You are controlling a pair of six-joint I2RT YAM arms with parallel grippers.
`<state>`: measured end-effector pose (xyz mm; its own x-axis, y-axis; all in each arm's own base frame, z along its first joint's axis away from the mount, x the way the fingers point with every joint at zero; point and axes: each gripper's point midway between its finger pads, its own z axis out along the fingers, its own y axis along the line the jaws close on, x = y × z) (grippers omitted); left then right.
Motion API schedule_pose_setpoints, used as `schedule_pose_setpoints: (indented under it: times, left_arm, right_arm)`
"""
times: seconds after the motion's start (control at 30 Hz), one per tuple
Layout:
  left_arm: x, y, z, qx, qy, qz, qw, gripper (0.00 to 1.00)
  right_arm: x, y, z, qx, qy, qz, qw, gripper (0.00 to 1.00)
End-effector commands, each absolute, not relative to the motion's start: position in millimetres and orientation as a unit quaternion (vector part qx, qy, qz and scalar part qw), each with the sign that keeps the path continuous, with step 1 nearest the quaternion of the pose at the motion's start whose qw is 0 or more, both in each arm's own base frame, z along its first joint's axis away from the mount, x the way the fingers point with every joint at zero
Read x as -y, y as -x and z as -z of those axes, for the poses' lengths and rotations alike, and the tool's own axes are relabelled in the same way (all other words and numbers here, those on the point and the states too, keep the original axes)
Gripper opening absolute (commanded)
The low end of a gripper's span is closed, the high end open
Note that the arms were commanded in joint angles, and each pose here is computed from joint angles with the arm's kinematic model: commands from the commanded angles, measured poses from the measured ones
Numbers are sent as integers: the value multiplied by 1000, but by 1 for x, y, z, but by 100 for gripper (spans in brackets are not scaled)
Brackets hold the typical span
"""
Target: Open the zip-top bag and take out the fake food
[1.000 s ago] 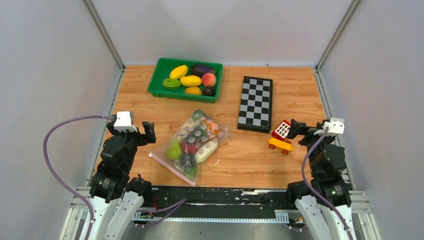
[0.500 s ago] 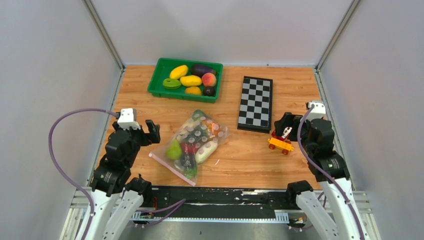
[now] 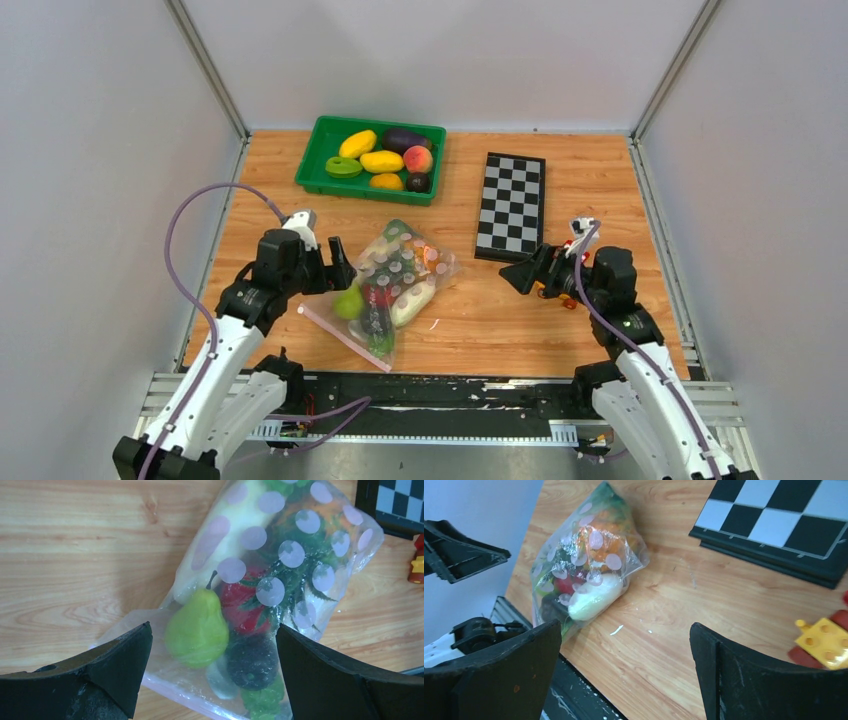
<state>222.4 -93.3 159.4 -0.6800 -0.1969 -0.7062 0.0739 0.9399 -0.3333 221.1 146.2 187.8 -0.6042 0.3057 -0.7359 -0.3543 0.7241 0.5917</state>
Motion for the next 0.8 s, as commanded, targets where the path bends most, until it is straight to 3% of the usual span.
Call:
schedule_pose_setpoints:
  times: [0.0, 0.53, 0.77]
  left_arm:
    - [109, -224, -151, -898, 41, 211, 384, 100]
    - [181, -217, -105, -888, 36, 376, 263, 100]
    - [219, -227, -117, -867, 32, 417, 271, 100]
  right_arm:
    - [-177, -219, -196, -769, 20, -466, 436, 100]
    - [-278, -230, -127, -813, 30, -489, 315, 99]
    - [-303, -271, -132, -817, 67, -466, 332, 99]
